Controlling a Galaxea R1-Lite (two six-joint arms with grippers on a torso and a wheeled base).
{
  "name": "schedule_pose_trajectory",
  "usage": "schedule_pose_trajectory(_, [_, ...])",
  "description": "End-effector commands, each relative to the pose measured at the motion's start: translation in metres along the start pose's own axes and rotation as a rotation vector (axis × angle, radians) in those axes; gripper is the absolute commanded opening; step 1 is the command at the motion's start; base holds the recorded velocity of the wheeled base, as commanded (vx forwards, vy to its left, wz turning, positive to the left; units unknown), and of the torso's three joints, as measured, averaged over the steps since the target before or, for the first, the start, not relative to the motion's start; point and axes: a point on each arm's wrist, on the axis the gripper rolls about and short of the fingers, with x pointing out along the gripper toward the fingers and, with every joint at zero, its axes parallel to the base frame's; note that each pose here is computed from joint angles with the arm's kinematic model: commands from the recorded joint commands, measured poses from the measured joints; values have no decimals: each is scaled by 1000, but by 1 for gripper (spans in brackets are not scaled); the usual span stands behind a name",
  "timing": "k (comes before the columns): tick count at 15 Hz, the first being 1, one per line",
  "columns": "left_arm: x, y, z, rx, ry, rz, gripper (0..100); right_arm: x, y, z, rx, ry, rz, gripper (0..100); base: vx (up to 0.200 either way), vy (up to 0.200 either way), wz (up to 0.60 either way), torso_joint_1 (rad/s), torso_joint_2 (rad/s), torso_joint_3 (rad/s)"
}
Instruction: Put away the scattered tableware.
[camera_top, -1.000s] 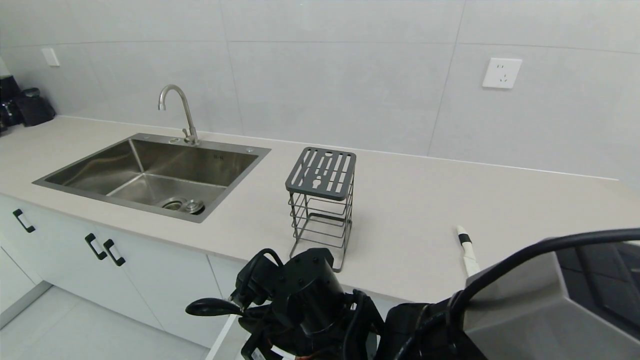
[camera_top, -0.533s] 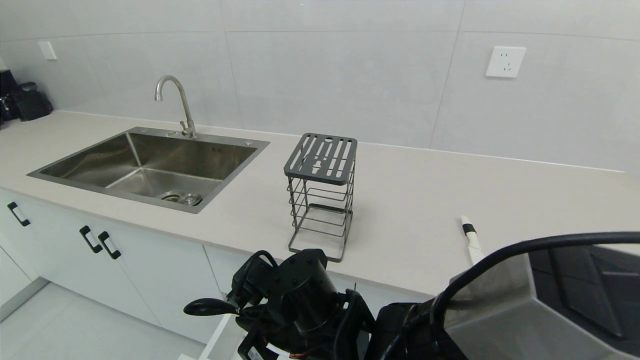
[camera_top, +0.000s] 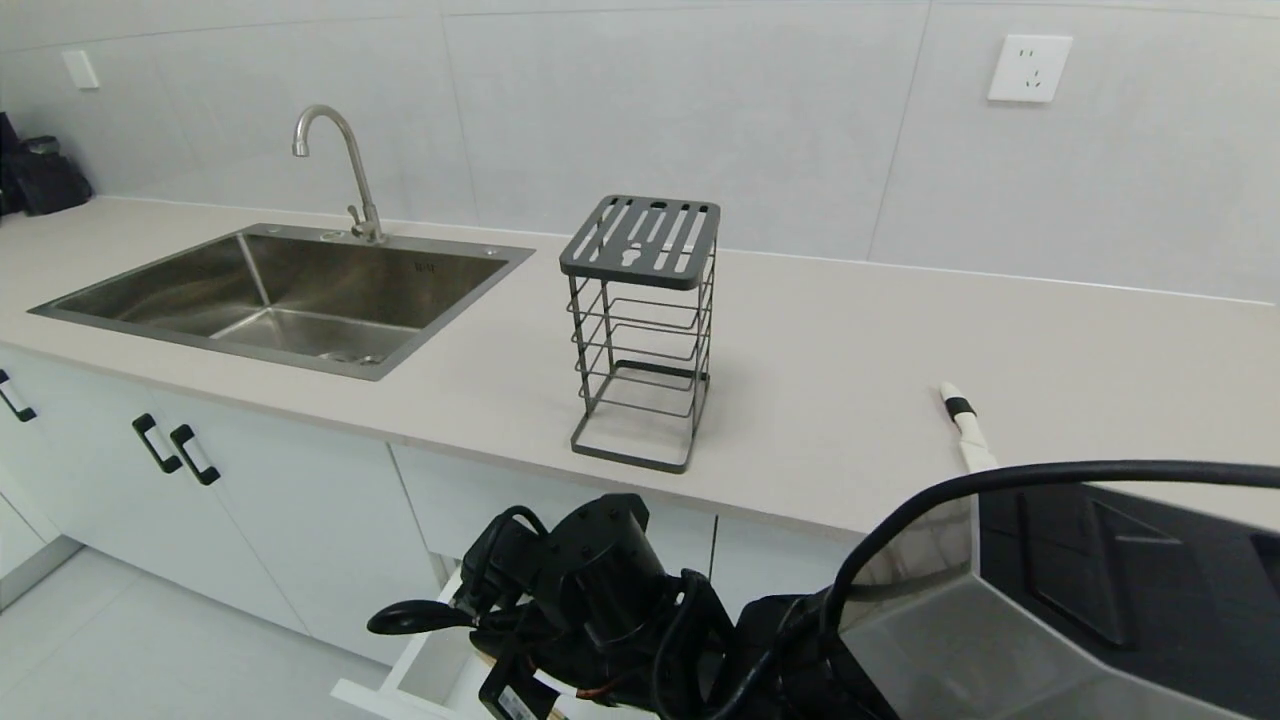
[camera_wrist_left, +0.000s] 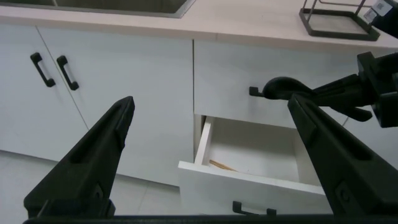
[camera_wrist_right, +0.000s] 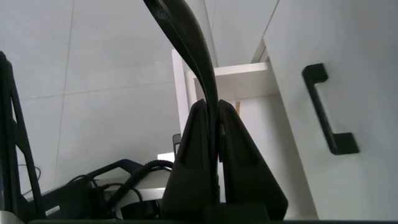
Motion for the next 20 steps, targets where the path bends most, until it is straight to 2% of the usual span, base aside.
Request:
schedule_pose_trajectory(1, [0, 0, 0, 0, 1, 0, 100, 3, -2, -4, -5, 11, -2, 0, 0, 0, 0, -261, 505, 251])
schedule_pose_trajectory(5, [0, 0, 0, 0, 1, 0, 100, 3, -5, -4, -25, 11, -7, 0, 0, 0, 0, -240, 470, 228])
schedule_pose_trajectory(11, [0, 0, 0, 0, 1, 0, 100, 6, -8, -10, -19, 27, -13, 0, 0, 0, 0, -46, 97, 49])
schedule_pose_trajectory(17, [0, 0, 0, 0, 1, 0, 100, 7, -12, -14, -13, 35, -20, 0, 0, 0, 0, -163, 311, 140])
schedule_pose_trajectory(20, [0, 0, 0, 0, 1, 0, 100, 11, -21, -22, 10, 56, -37, 0, 0, 0, 0, -12, 28, 14])
